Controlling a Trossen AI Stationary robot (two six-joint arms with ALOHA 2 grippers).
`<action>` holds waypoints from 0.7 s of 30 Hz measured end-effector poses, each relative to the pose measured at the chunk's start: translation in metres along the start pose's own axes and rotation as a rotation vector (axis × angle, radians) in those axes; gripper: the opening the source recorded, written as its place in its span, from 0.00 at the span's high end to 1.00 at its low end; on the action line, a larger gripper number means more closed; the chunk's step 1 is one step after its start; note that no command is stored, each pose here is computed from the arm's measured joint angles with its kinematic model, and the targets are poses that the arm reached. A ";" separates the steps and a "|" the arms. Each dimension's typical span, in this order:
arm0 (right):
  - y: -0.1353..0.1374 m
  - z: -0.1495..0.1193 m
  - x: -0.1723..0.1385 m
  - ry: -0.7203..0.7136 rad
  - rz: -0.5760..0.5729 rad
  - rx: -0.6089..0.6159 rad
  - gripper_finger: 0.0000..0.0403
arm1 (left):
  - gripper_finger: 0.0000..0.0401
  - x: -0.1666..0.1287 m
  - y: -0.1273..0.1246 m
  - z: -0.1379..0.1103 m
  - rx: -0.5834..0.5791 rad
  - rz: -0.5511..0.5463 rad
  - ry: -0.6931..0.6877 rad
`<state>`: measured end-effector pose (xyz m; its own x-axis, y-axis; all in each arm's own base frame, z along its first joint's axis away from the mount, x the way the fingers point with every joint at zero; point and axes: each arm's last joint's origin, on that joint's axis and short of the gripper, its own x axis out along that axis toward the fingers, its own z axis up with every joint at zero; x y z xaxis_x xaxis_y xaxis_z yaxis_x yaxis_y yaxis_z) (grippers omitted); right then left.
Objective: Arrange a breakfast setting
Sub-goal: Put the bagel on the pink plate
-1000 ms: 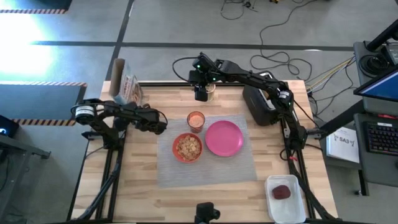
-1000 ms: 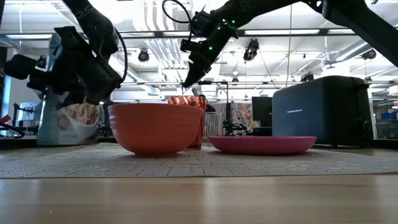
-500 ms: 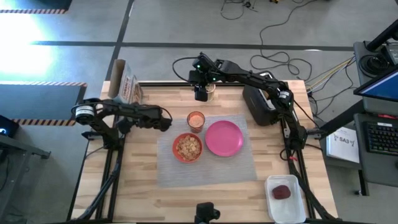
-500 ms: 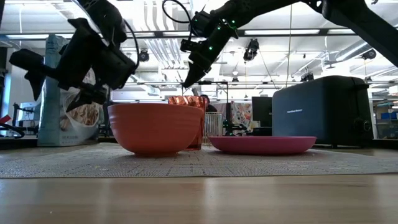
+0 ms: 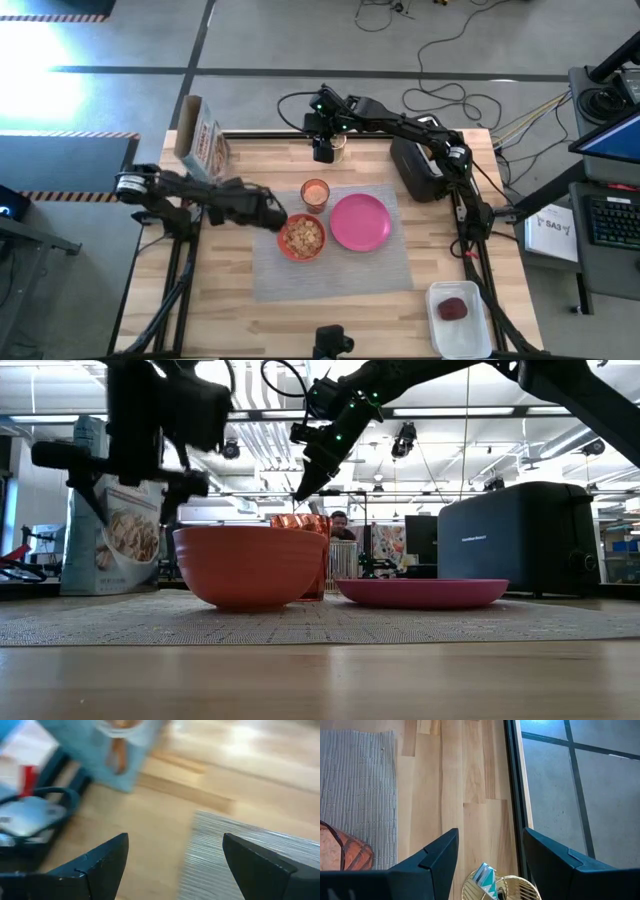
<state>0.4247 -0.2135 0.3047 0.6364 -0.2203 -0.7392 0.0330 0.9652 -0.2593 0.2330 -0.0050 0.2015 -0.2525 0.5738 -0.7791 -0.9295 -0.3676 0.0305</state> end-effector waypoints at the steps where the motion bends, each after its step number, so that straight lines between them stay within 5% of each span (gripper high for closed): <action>1: 0.000 0.000 0.000 0.000 0.000 0.000 0.48 | 0.24 -0.005 0.001 -0.005 -0.007 -0.052 -0.019; 8: 0.000 0.000 0.000 0.000 0.000 0.000 0.48 | 0.24 -0.043 0.006 -0.024 -0.038 -0.295 -0.063; 17: 0.000 0.000 0.000 0.000 0.000 0.000 0.48 | 0.24 -0.084 0.003 -0.022 0.303 -0.561 -0.395; 21: 0.000 0.000 0.000 0.000 0.000 0.000 0.48 | 0.24 -0.102 0.013 -0.031 0.366 -0.662 -0.453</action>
<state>0.4247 -0.2134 0.3047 0.6365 -0.2202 -0.7392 0.0329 0.9652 -0.2593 0.2550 -0.0911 0.2615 0.3583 0.8498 -0.3867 -0.9310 0.3561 -0.0800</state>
